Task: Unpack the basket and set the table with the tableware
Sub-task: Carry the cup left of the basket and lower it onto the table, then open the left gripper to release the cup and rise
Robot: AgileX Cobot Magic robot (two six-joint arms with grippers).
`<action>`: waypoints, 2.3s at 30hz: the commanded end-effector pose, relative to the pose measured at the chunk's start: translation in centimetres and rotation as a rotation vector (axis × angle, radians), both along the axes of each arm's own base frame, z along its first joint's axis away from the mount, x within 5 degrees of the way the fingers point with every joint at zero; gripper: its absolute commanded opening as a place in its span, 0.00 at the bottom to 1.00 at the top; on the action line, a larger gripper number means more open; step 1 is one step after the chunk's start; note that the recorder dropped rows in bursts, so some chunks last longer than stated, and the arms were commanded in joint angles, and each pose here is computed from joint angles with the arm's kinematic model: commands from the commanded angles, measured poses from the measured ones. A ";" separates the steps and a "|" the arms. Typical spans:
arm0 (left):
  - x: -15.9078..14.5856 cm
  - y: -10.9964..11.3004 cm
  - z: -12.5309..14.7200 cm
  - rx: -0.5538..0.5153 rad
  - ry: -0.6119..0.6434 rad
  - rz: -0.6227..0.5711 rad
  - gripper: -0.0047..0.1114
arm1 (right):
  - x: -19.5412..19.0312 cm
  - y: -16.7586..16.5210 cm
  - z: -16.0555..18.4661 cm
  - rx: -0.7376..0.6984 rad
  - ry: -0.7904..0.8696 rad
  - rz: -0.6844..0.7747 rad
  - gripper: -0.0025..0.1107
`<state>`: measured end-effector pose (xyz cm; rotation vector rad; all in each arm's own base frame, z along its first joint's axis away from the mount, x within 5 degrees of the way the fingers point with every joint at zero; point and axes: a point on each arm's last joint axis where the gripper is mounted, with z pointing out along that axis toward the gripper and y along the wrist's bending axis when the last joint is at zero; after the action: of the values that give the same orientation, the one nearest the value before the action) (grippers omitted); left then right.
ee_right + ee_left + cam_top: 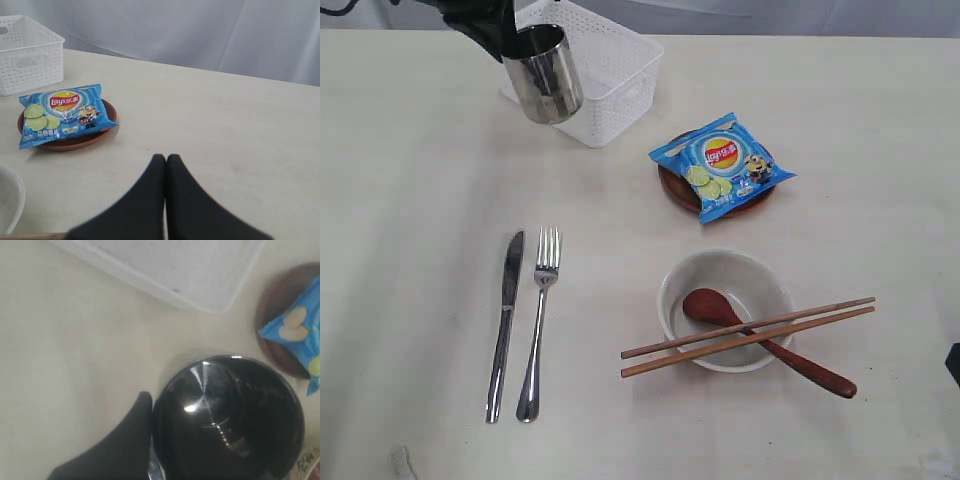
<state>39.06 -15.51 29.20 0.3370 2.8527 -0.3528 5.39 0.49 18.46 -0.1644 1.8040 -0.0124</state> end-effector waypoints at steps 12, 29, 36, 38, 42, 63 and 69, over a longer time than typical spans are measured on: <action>-3.1 -0.3 -5.7 0.058 -0.014 -0.024 0.04 | 0.0 0.0 0.0 -0.004 -0.008 -0.006 0.02; -2.2 -2.1 -9.9 0.114 -0.040 -0.081 0.04 | 0.0 0.0 0.0 -0.004 -0.008 -0.006 0.02; -1.9 -2.2 -9.9 0.099 -0.072 -0.074 0.04 | 0.0 0.0 0.0 -0.004 -0.008 -0.006 0.02; -1.8 -2.3 -9.9 0.095 -0.082 -0.072 0.04 | 0.0 0.0 0.0 -0.004 -0.008 -0.006 0.02; -1.7 -2.3 -9.9 0.092 -0.090 -0.071 0.04 | 0.0 0.0 0.0 -0.004 -0.008 -0.006 0.02; -1.2 -2.5 -8.4 0.087 -0.095 -0.057 0.54 | 0.0 0.0 0.0 -0.004 -0.008 -0.006 0.02; -0.5 -2.1 -5.2 0.171 -0.088 -0.068 0.54 | 0.0 0.0 0.0 -0.004 -0.008 -0.006 0.02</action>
<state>38.64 -17.75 22.55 0.4730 2.7728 -0.1549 5.39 0.49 18.46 -0.1644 1.8040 -0.0124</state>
